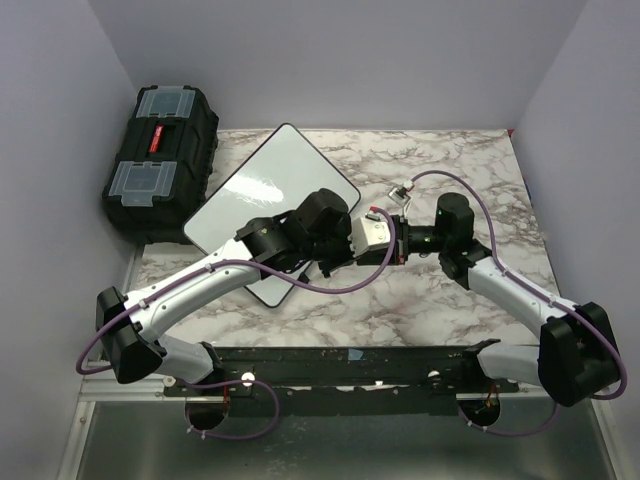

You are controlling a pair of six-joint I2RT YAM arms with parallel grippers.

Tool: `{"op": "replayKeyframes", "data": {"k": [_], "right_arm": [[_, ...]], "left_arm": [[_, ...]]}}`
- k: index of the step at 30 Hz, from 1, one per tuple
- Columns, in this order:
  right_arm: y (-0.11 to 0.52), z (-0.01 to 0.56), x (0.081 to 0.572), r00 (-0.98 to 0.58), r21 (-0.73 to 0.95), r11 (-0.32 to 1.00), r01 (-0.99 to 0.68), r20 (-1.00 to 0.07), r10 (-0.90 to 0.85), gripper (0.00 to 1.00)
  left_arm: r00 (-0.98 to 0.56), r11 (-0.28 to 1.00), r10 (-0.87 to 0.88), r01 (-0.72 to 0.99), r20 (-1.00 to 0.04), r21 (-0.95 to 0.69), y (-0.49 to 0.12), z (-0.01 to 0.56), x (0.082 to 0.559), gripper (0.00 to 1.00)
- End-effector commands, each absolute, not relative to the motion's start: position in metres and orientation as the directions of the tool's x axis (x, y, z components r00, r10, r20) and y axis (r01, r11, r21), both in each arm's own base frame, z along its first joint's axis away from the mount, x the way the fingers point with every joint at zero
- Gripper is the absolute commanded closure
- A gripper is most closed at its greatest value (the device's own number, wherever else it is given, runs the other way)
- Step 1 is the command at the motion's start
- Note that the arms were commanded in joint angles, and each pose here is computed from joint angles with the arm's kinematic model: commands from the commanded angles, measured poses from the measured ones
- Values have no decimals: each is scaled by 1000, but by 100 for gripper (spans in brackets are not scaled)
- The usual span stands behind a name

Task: Write a sentence on the whiteboard
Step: Pass from the left arm to the right

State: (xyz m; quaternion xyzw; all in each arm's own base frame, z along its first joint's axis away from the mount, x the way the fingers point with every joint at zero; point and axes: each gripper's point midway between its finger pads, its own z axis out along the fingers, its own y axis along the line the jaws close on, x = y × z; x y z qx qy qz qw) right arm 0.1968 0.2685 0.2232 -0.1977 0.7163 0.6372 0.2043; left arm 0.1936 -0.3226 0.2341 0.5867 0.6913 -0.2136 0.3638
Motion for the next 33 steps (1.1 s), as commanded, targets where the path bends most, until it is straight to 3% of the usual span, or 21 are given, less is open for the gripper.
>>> {"op": "replayKeyframes", "data": {"k": [1,6,11,13,22,26,33], "right_arm": [[273,230,196,-820,814,101,-572,-571,-40,99],[273,231,201,-809,801,124,-585,-587,-22,99],[273,235,205,-792,784,141,-604,-610,1,99],[272,237,206,-786,779,145,-611,-618,8,99],[272,248,206,-756,753,139,-643,-653,41,99],[272,259,201,-743,745,91,-661,-667,56,99],[270,285,187,-695,698,6,-716,-714,83,99]], "left_arm": [[-14,237,601,958,-799,161,-332,253,200,93],[-32,272,584,949,-811,158,-326,255,202,72],[-50,309,561,939,-826,153,-316,259,204,44],[-60,330,556,932,-829,154,-308,260,206,39],[-144,389,418,920,-897,34,-268,286,205,23],[-177,365,319,929,-931,-52,-255,300,199,19],[-252,219,201,953,-947,-207,-254,314,179,20]]}}
